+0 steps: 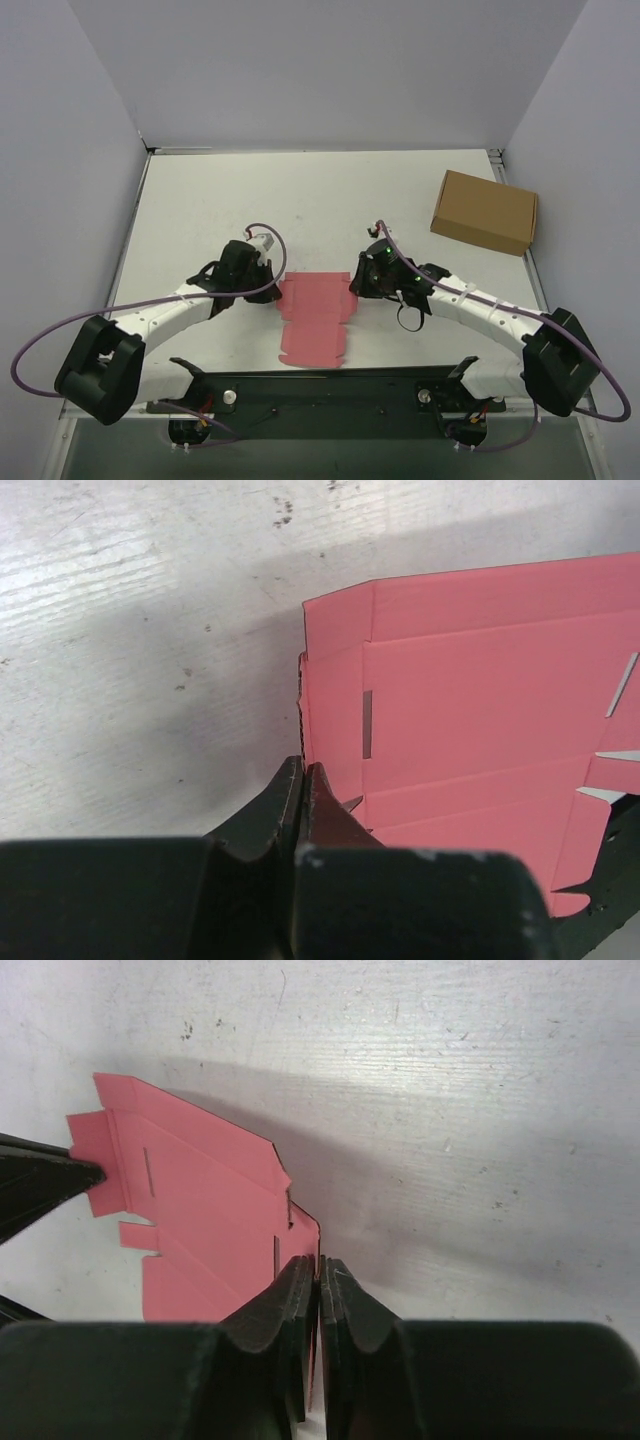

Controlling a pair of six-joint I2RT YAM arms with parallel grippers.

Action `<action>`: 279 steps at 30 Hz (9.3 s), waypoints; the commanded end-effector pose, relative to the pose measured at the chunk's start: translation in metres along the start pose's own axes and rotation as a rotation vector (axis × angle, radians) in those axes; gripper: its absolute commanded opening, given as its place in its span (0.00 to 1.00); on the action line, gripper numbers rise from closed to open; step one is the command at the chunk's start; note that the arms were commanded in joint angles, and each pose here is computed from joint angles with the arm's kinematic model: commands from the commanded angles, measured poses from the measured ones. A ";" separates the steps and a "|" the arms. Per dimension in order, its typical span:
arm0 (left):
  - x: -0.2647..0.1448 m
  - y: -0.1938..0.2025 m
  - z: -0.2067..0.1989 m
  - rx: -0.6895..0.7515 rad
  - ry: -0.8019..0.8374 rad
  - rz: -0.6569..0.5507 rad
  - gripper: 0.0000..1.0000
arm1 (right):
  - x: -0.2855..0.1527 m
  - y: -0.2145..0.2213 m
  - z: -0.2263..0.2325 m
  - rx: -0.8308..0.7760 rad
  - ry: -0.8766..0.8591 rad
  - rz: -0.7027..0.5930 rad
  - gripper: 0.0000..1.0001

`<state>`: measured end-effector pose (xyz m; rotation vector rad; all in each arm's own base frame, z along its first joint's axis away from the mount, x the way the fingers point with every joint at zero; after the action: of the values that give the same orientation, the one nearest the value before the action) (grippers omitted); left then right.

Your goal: Fold the paper box

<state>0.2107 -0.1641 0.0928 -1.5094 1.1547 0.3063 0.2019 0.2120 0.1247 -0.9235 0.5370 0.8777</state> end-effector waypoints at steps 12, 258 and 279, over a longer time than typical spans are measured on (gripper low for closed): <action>-0.109 -0.063 -0.063 0.523 0.336 -0.249 0.00 | -0.123 -0.043 0.036 -0.521 -0.140 -0.080 0.71; -0.030 -0.038 -0.094 0.833 0.200 -0.713 0.65 | -0.044 0.025 0.033 -0.975 0.065 0.084 0.00; -0.040 -0.038 -0.090 0.745 0.338 -0.795 0.71 | -0.051 0.029 0.032 -0.956 -0.005 0.076 0.00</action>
<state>0.1871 -0.2215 0.1553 -1.1956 0.7050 -0.7578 0.1542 0.2284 0.1554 -1.7928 0.1645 1.2355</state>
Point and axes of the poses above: each gripper's point midway between its finger pads, its own x axis out along the fingers, its own z axis along the line the jaws close on, y = z × x, the point moved 6 cm from there along -x, back along the fingers, and after that the axes turned 12 degrees about x, right-handed, at the moved point
